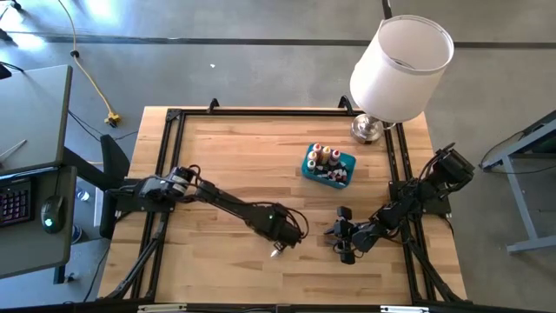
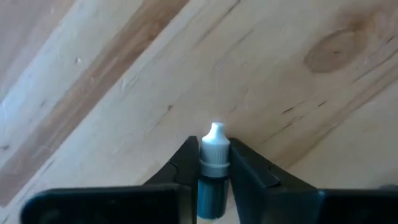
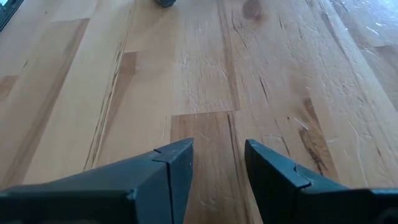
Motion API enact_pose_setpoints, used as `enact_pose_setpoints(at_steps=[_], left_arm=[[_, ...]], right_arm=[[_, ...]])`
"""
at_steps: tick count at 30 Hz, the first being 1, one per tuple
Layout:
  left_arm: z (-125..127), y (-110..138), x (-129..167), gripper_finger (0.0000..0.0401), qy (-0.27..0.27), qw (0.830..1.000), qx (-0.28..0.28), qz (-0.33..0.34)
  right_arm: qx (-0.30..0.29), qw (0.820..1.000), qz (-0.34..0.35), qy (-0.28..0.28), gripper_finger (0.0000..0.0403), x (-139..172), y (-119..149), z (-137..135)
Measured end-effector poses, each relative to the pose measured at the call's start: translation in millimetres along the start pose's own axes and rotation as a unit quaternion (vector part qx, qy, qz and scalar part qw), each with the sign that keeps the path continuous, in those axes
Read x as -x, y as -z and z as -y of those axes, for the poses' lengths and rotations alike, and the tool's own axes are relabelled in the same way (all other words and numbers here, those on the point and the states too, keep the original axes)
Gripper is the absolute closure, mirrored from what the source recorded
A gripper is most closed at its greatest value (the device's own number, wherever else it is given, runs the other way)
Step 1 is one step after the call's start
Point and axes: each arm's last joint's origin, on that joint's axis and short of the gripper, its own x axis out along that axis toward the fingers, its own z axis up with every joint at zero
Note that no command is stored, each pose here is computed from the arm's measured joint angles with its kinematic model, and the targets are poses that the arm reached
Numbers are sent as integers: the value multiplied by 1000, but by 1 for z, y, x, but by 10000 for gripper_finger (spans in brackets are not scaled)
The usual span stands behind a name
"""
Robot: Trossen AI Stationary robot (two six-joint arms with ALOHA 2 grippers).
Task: Pick & Place food coloring
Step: Put the small green food coloring bottle into the blue bin
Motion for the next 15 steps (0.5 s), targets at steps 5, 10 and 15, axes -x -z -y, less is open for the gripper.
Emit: enact_pose_setpoints(at_steps=[5, 10, 15], left_arm=[[2, -4, 5, 359, -1, 1000, -2, 19], [10, -26, 29, 350, 16, 994, -23, 105], [21, -72, 60, 349, 71, 962, -83, 251]], right_arm=[[-31, 997, -28, -64, 265, 7, -5, -5], [-97, 990, -77, -73, 265, 28, -11, -3], [-160, 973, -166, 2, 265, 55, 3, 6]])
